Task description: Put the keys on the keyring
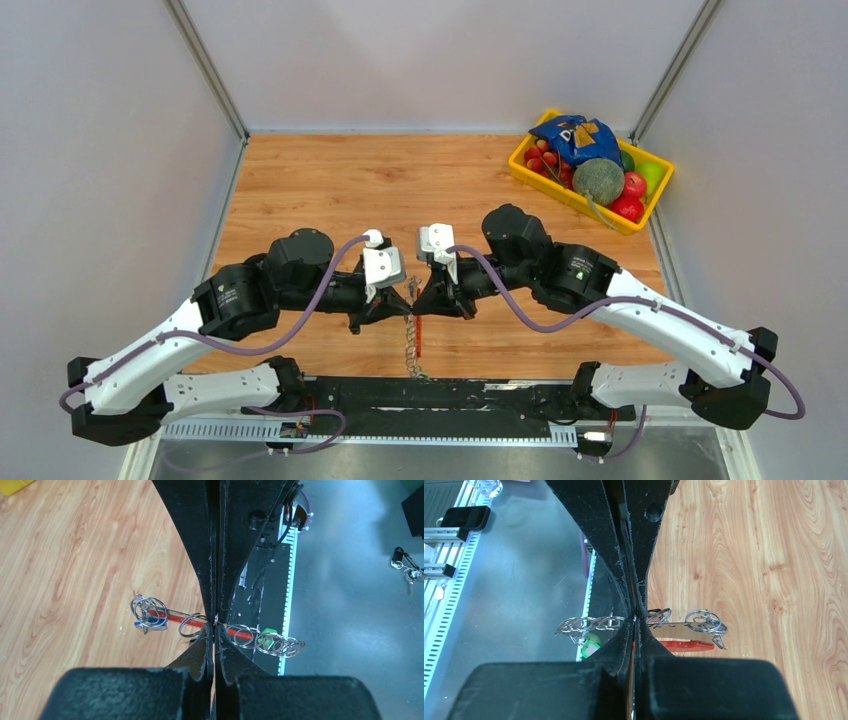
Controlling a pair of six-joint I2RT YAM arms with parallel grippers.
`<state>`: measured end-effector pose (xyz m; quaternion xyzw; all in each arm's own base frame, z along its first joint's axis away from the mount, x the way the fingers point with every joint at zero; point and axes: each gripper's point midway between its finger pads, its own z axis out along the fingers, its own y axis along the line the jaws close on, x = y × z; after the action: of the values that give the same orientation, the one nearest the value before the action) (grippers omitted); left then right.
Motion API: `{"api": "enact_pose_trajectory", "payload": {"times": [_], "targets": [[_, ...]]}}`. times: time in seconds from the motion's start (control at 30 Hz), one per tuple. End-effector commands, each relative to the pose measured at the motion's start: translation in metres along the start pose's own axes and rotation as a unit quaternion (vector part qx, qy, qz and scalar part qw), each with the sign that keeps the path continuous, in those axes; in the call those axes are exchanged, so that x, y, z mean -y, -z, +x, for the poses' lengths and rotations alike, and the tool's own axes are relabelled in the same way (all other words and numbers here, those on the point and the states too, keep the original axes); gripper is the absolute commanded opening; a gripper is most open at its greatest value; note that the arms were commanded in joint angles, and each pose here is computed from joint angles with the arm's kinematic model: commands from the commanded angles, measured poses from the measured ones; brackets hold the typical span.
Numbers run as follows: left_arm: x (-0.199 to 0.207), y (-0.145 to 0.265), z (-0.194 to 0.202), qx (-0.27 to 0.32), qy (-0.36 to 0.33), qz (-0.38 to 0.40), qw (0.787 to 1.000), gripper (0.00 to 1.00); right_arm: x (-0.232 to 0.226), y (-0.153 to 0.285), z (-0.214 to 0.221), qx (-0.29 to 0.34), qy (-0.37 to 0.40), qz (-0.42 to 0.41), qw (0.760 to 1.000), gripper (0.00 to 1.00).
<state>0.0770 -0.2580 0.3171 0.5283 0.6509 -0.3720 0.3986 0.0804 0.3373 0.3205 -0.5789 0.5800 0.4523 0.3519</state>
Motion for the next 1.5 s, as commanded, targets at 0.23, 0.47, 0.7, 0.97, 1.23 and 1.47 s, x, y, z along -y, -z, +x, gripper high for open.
{"api": "enact_pose_trajectory", "payload": {"times": [0.23, 0.47, 0.7, 0.97, 1.23, 1.47], "targets": [[0.019, 0.026, -0.048, 0.130, -0.041, 0.032, 0.990, 0.24, -0.003, 0.018, -0.048, 0.099, 0.039, 0.051, 0.993, 0.00], [0.023, 0.042, -0.065, 0.204, -0.052, 0.023, 0.977, 0.43, -0.013, 0.040, -0.076, 0.170, 0.045, 0.061, 0.982, 0.00], [0.020, 0.043, -0.074, 0.259, -0.051, 0.014, 0.965, 0.46, -0.022, 0.054, -0.090, 0.218, 0.031, 0.058, 0.974, 0.00], [0.014, 0.041, -0.089, 0.302, -0.055, 0.000, 0.952, 0.47, -0.032, 0.073, -0.103, 0.293, 0.023, 0.055, 0.954, 0.00], [0.015, 0.037, -0.100, 0.321, -0.059, 0.009, 0.945, 0.47, -0.036, 0.077, -0.107, 0.341, 0.019, 0.044, 0.939, 0.00], [0.022, 0.036, -0.107, 0.332, -0.060, 0.032, 0.941, 0.47, -0.040, 0.088, -0.113, 0.384, 0.027, 0.044, 0.922, 0.00]]}}
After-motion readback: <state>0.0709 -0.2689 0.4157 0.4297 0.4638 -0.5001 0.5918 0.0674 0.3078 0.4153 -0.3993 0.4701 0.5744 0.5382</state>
